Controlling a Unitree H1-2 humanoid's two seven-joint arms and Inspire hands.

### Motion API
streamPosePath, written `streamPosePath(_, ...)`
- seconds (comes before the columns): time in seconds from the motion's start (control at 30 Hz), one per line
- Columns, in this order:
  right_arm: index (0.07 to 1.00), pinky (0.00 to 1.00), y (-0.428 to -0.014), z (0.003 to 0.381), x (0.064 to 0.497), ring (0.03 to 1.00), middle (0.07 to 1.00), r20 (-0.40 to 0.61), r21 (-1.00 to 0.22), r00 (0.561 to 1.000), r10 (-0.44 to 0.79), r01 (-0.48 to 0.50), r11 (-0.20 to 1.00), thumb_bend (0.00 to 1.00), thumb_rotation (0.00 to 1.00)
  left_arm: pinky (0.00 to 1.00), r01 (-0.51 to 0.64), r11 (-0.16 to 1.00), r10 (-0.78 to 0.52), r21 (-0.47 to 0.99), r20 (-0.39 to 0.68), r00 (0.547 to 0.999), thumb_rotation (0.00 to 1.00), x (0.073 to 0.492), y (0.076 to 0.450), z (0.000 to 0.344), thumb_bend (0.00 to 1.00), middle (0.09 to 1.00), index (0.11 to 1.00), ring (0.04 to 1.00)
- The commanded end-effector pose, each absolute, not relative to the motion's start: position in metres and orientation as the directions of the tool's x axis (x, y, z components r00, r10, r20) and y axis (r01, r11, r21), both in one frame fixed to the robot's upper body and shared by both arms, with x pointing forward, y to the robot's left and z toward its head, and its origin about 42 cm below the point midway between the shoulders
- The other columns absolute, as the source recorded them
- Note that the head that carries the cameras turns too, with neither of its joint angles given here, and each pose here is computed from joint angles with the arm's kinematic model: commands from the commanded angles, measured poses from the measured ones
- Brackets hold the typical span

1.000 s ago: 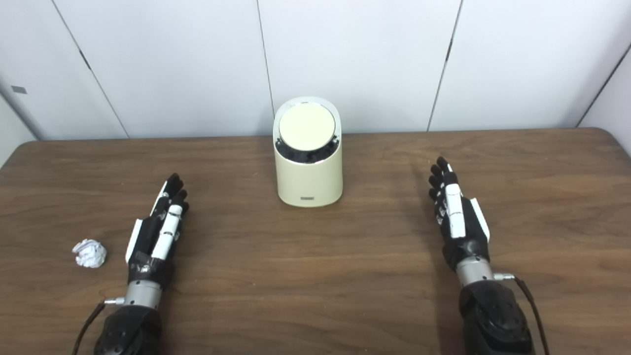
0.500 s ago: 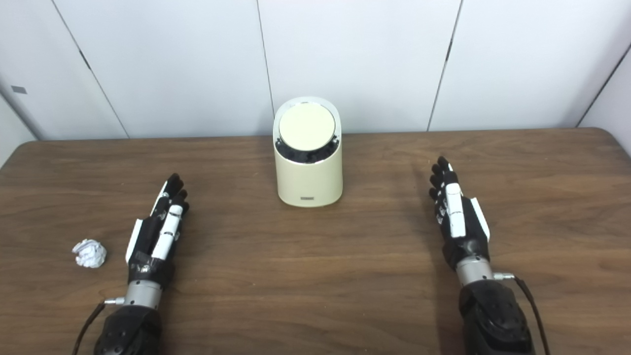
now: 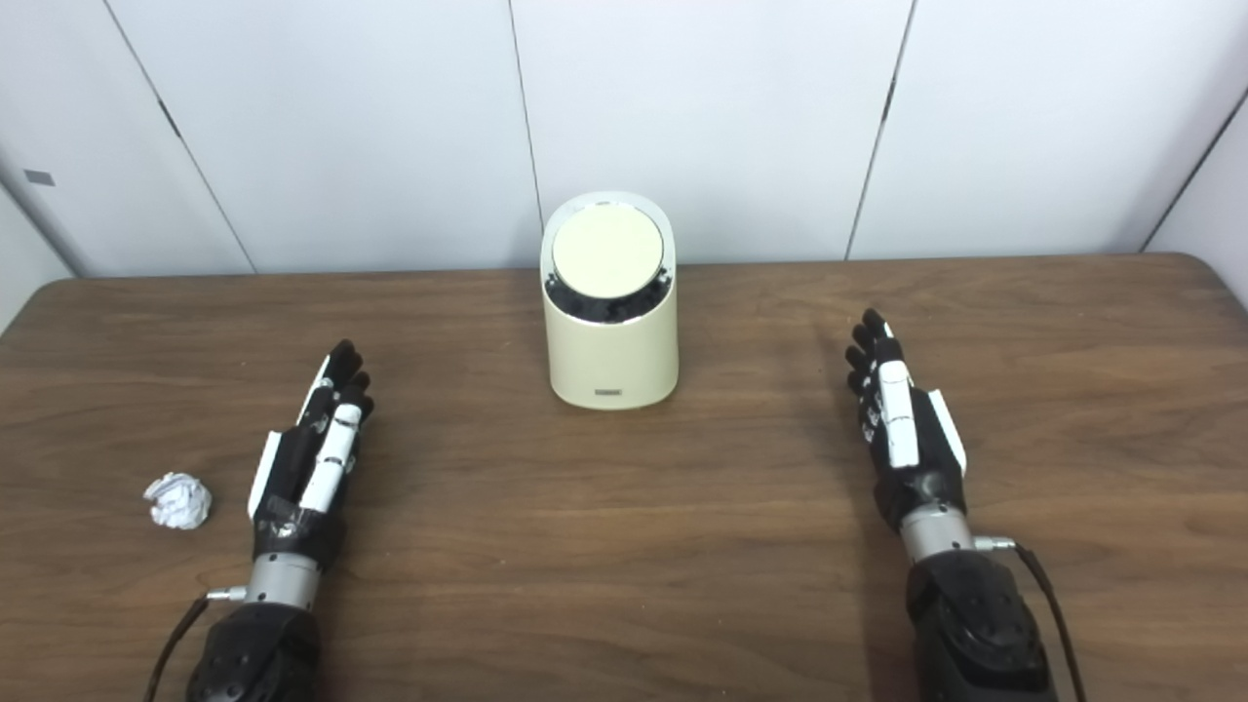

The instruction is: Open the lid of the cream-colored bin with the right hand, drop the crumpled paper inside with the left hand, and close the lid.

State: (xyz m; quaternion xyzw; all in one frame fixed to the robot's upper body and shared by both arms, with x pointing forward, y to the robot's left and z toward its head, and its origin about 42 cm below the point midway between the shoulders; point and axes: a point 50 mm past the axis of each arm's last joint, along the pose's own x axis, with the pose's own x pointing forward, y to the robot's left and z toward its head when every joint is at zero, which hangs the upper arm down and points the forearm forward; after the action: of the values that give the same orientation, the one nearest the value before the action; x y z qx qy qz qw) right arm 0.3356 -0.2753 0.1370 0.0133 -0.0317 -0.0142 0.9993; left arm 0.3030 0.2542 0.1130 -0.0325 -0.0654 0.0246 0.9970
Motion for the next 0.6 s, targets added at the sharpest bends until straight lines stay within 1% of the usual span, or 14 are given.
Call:
streamPosePath(0.0,0.961,1.0,-0.28,0.167,0.35,0.955,0.976,0.174,-0.009,0.985,-0.009,0.011,1.0,0.56,1.0,1.0,-0.051,0.996,0.06,-0.079,0.116,0.991,0.64,0.301,0.255,0.102,0.3,1.0,1.0,1.0)
streamPosePath(0.1,0.956,0.99,-0.277,0.179,0.356,0.951,0.967,0.193,-0.047,0.981,0.017,-0.008,0.999,0.55,0.99,1.0,-0.058,0.995,0.066,-0.076,0.112,0.991,0.66,0.3,0.255,0.102,0.3,1.0,1.0,1.0)
streamPosePath(0.13,0.958,0.99,-0.276,0.182,0.358,0.955,0.969,0.199,-0.053,0.98,0.023,-0.013,0.999,0.54,0.94,1.0,-0.059,0.996,0.067,-0.074,0.112,0.991,0.69,0.299,0.255,0.102,0.3,1.0,1.0,1.0)
streamPosePath(0.17,0.959,0.99,-0.275,0.188,0.361,0.957,0.969,0.207,-0.059,0.978,0.03,-0.018,0.998,0.54,0.93,1.0,-0.058,0.996,0.066,-0.075,0.113,0.991,0.7,0.298,0.254,0.102,0.3,1.0,1.0,1.0)
streamPosePath(0.23,0.958,0.97,-0.272,0.196,0.367,0.952,0.968,0.221,-0.074,0.974,0.04,-0.024,0.997,0.53,0.81,1.0,-0.054,0.996,0.063,-0.077,0.115,0.991,0.75,0.298,0.254,0.102,0.28,1.0,1.0,1.0)
streamPosePath(0.3,0.957,0.96,-0.268,0.207,0.373,0.945,0.966,0.236,-0.104,0.97,0.061,-0.037,0.994,0.51,0.73,1.0,-0.053,0.996,0.061,-0.077,0.115,0.992,0.79,0.297,0.254,0.102,0.27,1.0,1.0,1.0)
streamPosePath(0.33,0.954,0.94,-0.267,0.211,0.375,0.938,0.964,0.238,-0.113,0.969,0.067,-0.04,0.993,0.5,0.68,1.0,-0.052,0.996,0.061,-0.077,0.114,0.992,0.8,0.297,0.254,0.102,0.27,1.0,1.0,1.0)
streamPosePath(0.37,0.953,0.93,-0.266,0.218,0.378,0.934,0.963,0.24,-0.138,0.968,0.074,-0.041,0.99,0.49,0.64,1.0,-0.056,0.996,0.063,-0.073,0.109,0.992,0.8,0.296,0.254,0.102,0.28,1.0,1.0,1.0)
streamPosePath(0.4,0.96,0.93,-0.265,0.223,0.382,0.946,0.969,0.24,-0.166,0.968,0.078,-0.038,0.985,0.51,0.58,1.0,-0.058,0.996,0.066,-0.072,0.107,0.992,0.8,0.296,0.254,0.101,0.29,1.0,1.0,1.0)
streamPosePath(0.43,0.965,0.94,-0.265,0.227,0.384,0.956,0.973,0.24,-0.186,0.967,0.08,-0.035,0.982,0.52,0.55,1.0,-0.06,0.996,0.067,-0.071,0.106,0.992,0.78,0.295,0.253,0.101,0.3,1.0,1.0,1.0)
streamPosePath(0.5,0.968,0.93,-0.264,0.234,0.39,0.962,0.974,0.246,-0.228,0.965,0.087,-0.03,0.973,0.54,0.53,1.0,-0.059,0.996,0.066,-0.067,0.108,0.992,0.77,0.294,0.253,0.101,0.31,1.0,1.0,1.0)
streamPosePath(0.57,0.968,0.94,-0.262,0.243,0.396,0.969,0.978,0.257,-0.265,0.961,0.1,-0.029,0.964,0.58,0.56,1.0,-0.061,0.996,0.068,-0.069,0.109,0.992,0.76,0.294,0.253,0.101,0.3,1.0,1.0,1.0)
